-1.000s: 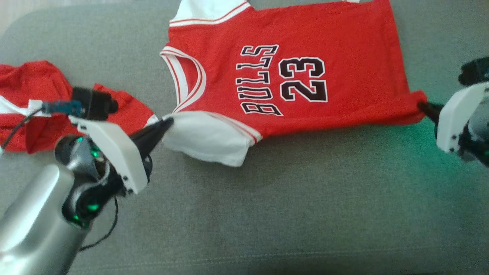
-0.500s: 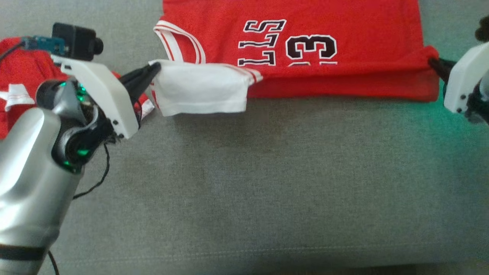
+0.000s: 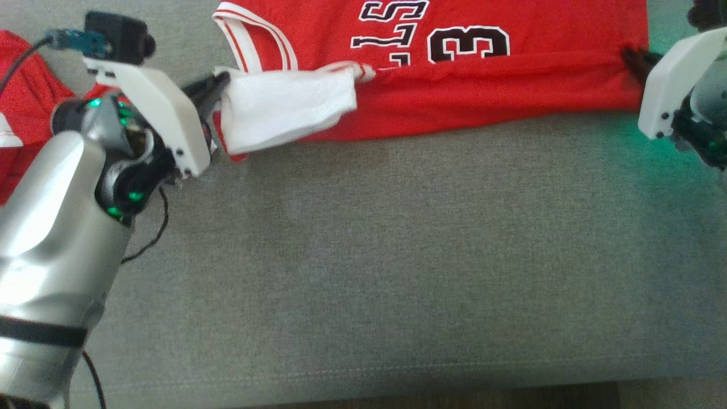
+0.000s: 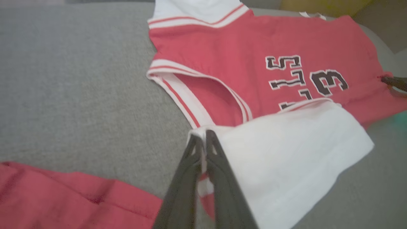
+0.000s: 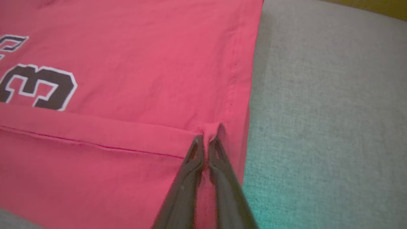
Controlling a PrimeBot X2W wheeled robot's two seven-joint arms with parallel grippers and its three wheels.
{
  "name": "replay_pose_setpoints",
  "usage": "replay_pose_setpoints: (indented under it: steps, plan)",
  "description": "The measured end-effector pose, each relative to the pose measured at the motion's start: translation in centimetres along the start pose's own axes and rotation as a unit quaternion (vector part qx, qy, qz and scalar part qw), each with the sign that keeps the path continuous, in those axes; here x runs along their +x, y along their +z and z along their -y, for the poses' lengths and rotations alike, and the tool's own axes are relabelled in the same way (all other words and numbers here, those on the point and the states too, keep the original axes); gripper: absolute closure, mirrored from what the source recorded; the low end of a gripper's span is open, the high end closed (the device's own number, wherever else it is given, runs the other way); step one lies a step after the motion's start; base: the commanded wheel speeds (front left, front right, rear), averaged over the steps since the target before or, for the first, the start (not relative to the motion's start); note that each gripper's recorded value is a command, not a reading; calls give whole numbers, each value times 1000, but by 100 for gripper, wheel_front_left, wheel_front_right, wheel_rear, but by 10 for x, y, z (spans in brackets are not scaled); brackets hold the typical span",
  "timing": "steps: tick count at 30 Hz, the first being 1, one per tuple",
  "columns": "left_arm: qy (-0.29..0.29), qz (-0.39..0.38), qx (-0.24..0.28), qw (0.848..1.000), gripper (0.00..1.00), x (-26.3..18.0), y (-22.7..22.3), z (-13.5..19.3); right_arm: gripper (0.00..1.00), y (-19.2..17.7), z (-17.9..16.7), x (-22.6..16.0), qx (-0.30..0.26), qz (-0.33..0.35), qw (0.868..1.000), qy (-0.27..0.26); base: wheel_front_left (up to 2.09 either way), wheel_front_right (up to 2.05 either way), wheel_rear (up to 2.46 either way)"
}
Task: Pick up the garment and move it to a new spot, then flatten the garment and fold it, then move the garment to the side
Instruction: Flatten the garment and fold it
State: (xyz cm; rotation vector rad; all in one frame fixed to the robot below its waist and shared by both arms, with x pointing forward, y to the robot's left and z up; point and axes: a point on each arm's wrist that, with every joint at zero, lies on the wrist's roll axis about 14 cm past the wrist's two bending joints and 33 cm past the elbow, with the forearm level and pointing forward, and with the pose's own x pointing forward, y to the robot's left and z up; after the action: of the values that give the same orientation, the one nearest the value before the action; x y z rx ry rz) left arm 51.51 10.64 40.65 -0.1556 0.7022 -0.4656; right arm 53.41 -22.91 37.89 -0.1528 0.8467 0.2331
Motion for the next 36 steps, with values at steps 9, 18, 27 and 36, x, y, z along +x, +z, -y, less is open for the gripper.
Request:
replay_pose_setpoints:
  steps: [9, 18, 27, 36]
  plan:
    - [54, 172, -25, 983, 0, -2, 74, -7, 0, 33, 11, -14, -47, 107, 993, -35, 0, 0, 0]
    - [90, 338, -73, 934, 0, -55, 108, -13, 0, 64, 8, -62, -55, 268, 961, -47, 0, 0, 0]
    - [120, 394, -30, 911, 0, -105, 76, 22, 0, 107, -14, -133, -23, 421, 906, -45, 0, 0, 0]
    - [124, 379, 14, 917, 0, -114, 28, 60, 0, 27, -66, -136, 6, 409, 912, -37, 0, 0, 0]
